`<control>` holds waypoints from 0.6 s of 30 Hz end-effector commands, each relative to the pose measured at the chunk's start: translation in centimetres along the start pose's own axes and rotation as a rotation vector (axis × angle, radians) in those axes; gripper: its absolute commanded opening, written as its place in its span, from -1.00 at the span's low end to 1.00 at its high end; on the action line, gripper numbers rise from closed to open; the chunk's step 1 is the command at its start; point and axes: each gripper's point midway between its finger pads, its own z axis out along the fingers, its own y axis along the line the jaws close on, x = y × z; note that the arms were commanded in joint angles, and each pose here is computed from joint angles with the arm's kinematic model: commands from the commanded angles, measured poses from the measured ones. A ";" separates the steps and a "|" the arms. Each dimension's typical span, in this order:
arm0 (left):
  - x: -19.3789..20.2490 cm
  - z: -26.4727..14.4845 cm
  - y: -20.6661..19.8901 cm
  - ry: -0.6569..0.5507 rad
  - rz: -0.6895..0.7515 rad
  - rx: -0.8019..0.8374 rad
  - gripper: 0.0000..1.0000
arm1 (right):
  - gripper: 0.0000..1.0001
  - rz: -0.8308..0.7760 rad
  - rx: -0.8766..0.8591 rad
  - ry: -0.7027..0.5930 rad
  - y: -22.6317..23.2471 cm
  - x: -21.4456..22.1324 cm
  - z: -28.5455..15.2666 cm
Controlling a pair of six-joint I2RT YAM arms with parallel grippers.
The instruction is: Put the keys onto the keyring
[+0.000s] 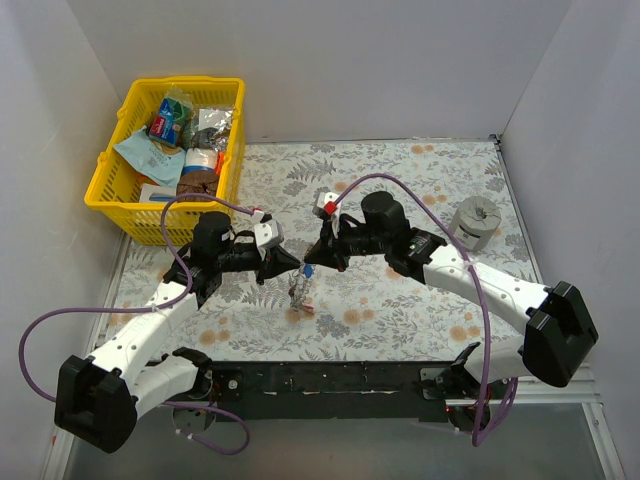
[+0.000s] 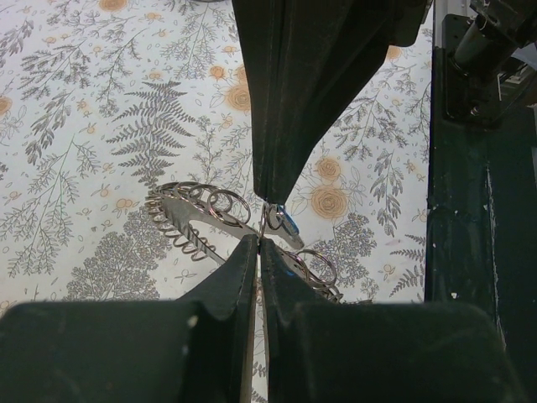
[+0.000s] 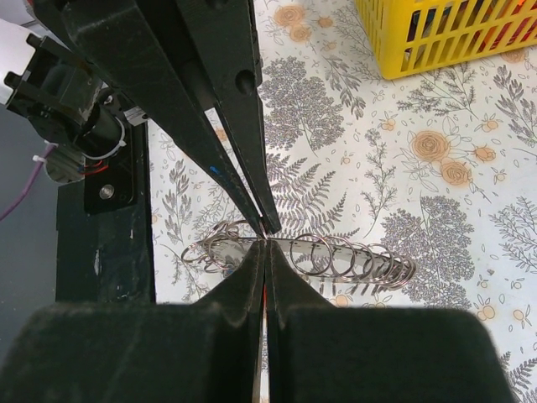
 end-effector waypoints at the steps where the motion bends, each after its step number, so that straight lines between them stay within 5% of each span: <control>1: -1.1 -0.2 -0.3 -0.041 0.058 0.018 -1.00 | -0.97 -0.031 0.029 -0.037 -0.4 -1.9 0.1; 18: -1.4 -0.5 -0.9 -0.065 0.097 0.030 -1.00 | -0.97 0.014 0.078 -0.009 -1.3 -0.7 0.2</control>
